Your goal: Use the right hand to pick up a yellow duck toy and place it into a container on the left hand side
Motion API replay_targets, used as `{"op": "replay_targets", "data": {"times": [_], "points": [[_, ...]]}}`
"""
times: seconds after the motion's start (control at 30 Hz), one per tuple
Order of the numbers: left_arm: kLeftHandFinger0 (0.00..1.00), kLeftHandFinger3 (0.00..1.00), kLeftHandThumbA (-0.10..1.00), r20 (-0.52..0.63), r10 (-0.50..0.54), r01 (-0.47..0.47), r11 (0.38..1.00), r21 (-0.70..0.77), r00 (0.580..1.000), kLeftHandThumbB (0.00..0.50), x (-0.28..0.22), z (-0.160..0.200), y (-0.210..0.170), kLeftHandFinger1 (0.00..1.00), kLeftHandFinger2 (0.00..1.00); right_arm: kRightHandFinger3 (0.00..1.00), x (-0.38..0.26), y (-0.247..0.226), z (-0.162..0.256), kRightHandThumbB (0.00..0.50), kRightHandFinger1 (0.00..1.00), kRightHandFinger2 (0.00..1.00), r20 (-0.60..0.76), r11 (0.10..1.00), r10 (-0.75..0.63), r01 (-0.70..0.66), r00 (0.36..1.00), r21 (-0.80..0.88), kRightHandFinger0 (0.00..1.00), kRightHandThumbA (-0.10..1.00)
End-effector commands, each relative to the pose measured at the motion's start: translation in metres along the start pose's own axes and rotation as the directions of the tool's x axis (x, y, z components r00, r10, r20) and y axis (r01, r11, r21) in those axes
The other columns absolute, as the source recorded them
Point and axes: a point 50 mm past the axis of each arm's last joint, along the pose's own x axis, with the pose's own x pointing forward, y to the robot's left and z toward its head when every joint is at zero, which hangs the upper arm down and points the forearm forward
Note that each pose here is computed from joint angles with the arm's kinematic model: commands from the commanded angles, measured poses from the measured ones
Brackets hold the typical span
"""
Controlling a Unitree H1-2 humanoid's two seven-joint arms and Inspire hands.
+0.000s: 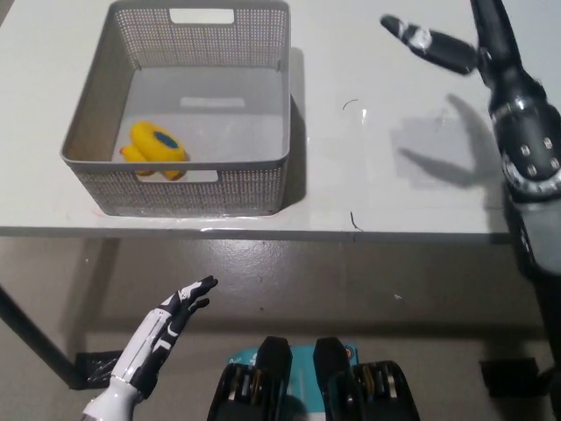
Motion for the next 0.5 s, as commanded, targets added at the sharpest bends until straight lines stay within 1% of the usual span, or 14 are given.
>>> {"op": "replay_targets", "data": {"times": [0.0, 0.03, 0.07, 0.13, 0.2, 0.27, 0.3, 0.37, 0.4, 0.43, 0.47], "points": [[1.0, 1.0, 0.95, 0.048, 0.031, -0.032, 0.999, 0.015, 0.998, 0.331, -0.014, 0.006, 0.005, 1.0, 1.0, 1.0, -0.071, -0.034, 0.084, 0.365, 1.0, 1.0, 0.273, 0.973, -0.095, 0.031, 0.957, 0.229, 1.0, 1.0], [1.0, 1.0, 0.95, 0.045, 0.034, -0.034, 0.999, 0.013, 0.998, 0.318, -0.017, 0.006, 0.005, 1.0, 1.0, 1.0, -0.085, -0.031, 0.084, 0.347, 1.0, 1.0, 0.282, 0.966, -0.102, 0.027, 0.954, 0.257, 1.0, 1.0], [1.0, 1.0, 0.96, 0.046, 0.039, -0.04, 0.999, 0.014, 0.998, 0.317, -0.016, 0.007, 0.006, 1.0, 1.0, 1.0, -0.1, -0.027, 0.085, 0.325, 1.0, 1.0, 0.301, 0.959, -0.111, 0.022, 0.947, 0.284, 1.0, 1.0], [1.0, 1.0, 0.98, 0.038, 0.047, -0.048, 0.999, 0.013, 0.998, 0.334, -0.013, 0.009, 0.008, 1.0, 1.0, 1.0, -0.124, -0.022, 0.085, 0.308, 1.0, 1.0, 0.319, 0.953, -0.117, 0.016, 0.941, 0.302, 1.0, 1.0], [1.0, 1.0, 0.99, 0.034, 0.052, -0.052, 0.999, 0.013, 0.998, 0.333, -0.016, 0.008, 0.008, 1.0, 1.0, 1.0, -0.138, -0.018, 0.083, 0.305, 1.0, 1.0, 0.314, 0.95, -0.126, 0.024, 0.941, 0.311, 1.0, 1.0], [1.0, 1.0, 0.99, 0.038, 0.058, -0.058, 0.998, 0.009, 0.998, 0.325, -0.017, 0.008, 0.009, 1.0, 1.0, 1.0, -0.158, -0.011, 0.075, 0.326, 1.0, 1.0, 0.285, 0.936, -0.137, 0.03, 0.949, 0.35, 1.0, 1.0], [1.0, 1.0, 0.99, 0.035, 0.062, -0.062, 0.998, 0.01, 0.997, 0.318, -0.02, 0.008, 0.009, 1.0, 1.0, 1.0, -0.171, -0.007, 0.069, 0.348, 1.0, 1.0, 0.271, 0.926, -0.134, 0.023, 0.953, 0.377, 1.0, 1.0], [1.0, 1.0, 1.0, 0.023, 0.085, -0.085, 0.996, 0.012, 0.996, 0.336, -0.024, 0.006, 0.007, 1.0, 1.0, 1.0, -0.186, 0.002, 0.058, 0.363, 1.0, 1.0, 0.251, 0.916, -0.123, 0.012, 0.96, 0.4, 1.0, 1.0], [1.0, 1.0, 1.0, 0.02, 0.09, -0.091, 0.996, 0.01, 0.996, 0.338, -0.025, 0.005, 0.007, 1.0, 1.0, 1.0, -0.192, 0.005, 0.055, 0.345, 1.0, 1.0, 0.243, 0.914, -0.107, -0.001, 0.964, 0.406, 1.0, 1.0], [1.0, 1.0, 1.0, 0.016, 0.097, -0.097, 0.995, 0.005, 0.995, 0.333, -0.027, 0.004, 0.006, 1.0, 1.0, 1.0, -0.197, 0.009, 0.051, 0.31, 1.0, 1.0, 0.235, 0.914, -0.086, -0.017, 0.968, 0.405, 1.0, 1.0], [1.0, 1.0, 1.0, 0.016, 0.101, -0.101, 0.995, 0.001, 0.995, 0.332, -0.028, 0.003, 0.005, 1.0, 1.0, 1.0, -0.202, 0.012, 0.047, 0.303, 1.0, 1.0, 0.227, 0.915, -0.068, -0.03, 0.971, 0.402, 1.0, 1.0]]}}
